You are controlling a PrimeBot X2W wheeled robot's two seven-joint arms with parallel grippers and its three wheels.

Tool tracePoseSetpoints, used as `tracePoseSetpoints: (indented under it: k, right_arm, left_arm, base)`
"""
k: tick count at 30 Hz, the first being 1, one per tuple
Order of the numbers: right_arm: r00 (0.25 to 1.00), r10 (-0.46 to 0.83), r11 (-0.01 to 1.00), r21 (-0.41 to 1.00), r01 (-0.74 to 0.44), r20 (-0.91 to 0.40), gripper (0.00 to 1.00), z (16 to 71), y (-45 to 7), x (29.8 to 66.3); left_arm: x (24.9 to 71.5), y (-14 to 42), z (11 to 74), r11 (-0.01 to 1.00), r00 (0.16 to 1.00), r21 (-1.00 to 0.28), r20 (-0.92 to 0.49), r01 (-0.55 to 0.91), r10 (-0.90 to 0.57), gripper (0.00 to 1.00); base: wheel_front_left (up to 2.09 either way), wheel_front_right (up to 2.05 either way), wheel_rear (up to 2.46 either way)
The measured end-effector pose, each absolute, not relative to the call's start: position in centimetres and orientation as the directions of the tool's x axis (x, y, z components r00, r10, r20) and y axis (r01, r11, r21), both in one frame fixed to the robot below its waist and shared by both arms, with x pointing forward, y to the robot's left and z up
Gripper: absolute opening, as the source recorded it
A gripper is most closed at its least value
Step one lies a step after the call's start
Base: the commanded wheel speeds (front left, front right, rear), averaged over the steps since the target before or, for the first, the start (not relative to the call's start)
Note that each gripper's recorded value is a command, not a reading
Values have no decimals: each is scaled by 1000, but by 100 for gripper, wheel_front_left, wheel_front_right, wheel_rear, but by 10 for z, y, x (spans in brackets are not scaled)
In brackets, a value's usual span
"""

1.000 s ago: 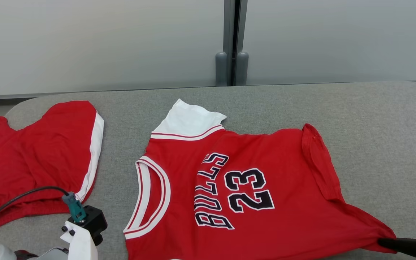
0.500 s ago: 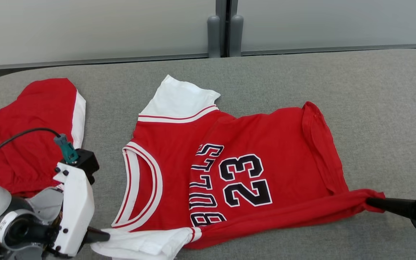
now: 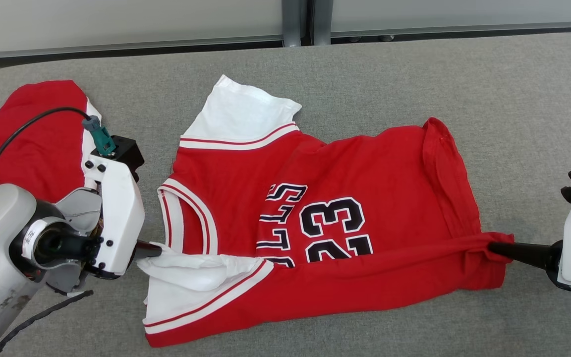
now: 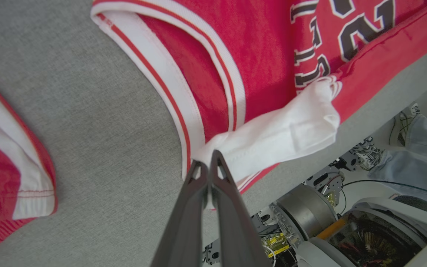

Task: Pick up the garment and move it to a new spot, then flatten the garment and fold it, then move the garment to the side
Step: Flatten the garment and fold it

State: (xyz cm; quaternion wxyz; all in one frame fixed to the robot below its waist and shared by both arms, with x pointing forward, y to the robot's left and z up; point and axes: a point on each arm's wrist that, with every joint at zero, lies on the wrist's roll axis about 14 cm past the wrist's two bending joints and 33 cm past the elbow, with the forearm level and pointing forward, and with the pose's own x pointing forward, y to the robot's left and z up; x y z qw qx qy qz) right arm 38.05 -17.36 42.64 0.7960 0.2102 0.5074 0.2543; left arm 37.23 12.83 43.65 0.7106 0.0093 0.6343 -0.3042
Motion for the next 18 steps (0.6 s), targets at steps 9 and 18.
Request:
tracePoseSetpoints:
  k: [9, 18]
  right_arm:
    - [374, 606, 789, 588, -178, -702, 100, 420, -174, 387]
    - [483, 603, 784, 584, -212, -635, 100, 444, -171, 395]
  left_arm:
    - [393, 124, 421, 827, 55, -377, -898, 416, -437, 100]
    - [421, 130, 445, 838, 274, -304, -847, 453, -456, 100]
  base:
    - [0, 0, 0]
    - [0, 0, 0]
